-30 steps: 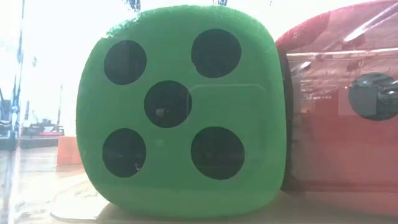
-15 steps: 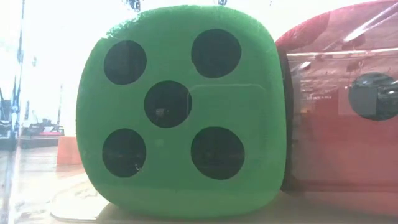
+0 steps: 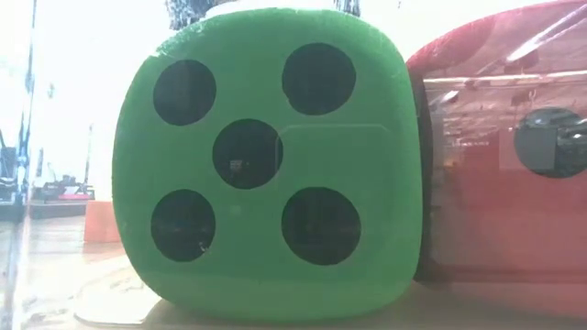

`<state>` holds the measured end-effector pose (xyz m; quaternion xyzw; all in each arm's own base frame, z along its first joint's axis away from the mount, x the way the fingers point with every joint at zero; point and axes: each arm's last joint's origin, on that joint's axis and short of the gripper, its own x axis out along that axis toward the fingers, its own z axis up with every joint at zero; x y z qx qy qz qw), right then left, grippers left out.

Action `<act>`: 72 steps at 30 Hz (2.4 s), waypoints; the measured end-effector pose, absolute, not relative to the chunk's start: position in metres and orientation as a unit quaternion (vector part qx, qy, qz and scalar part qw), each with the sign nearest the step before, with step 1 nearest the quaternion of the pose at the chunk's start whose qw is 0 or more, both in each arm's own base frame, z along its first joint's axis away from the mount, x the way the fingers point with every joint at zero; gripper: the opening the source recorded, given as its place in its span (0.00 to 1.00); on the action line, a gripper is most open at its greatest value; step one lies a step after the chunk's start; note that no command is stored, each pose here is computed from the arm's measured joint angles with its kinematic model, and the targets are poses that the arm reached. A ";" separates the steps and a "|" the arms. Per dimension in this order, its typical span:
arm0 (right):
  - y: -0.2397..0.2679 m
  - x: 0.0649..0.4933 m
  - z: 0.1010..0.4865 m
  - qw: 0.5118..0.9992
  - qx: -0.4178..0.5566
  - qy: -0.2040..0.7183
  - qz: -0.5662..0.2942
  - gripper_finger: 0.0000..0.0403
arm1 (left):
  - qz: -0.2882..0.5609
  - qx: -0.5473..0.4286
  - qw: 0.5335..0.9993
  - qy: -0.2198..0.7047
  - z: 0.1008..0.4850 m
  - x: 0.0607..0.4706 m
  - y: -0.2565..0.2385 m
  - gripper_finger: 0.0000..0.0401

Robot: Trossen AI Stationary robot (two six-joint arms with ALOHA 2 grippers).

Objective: Pick & Place Toys
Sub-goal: Put the blue game piece into the white bin

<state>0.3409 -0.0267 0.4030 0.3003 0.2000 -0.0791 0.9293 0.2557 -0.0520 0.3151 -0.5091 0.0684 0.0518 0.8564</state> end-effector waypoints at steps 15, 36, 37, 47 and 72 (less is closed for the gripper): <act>-0.104 0.301 0.337 0.834 0.270 0.392 -0.279 0.25 | 0.095 -0.547 0.820 0.141 0.303 0.245 -0.050 0.98; -0.133 0.290 0.217 0.753 0.280 0.506 -0.314 0.26 | 0.096 -0.560 0.812 0.138 0.303 0.245 -0.050 0.98; -0.133 0.289 0.216 0.752 0.277 0.509 -0.313 0.26 | 0.096 -0.560 0.812 0.138 0.303 0.245 -0.050 0.98; -0.127 0.287 0.202 0.759 0.253 0.522 -0.295 0.26 | 0.096 -0.560 0.811 0.138 0.303 0.245 -0.050 0.98; -0.123 0.287 0.195 0.765 0.255 0.524 -0.272 0.26 | 0.098 -0.567 0.806 0.138 0.303 0.245 -0.051 0.98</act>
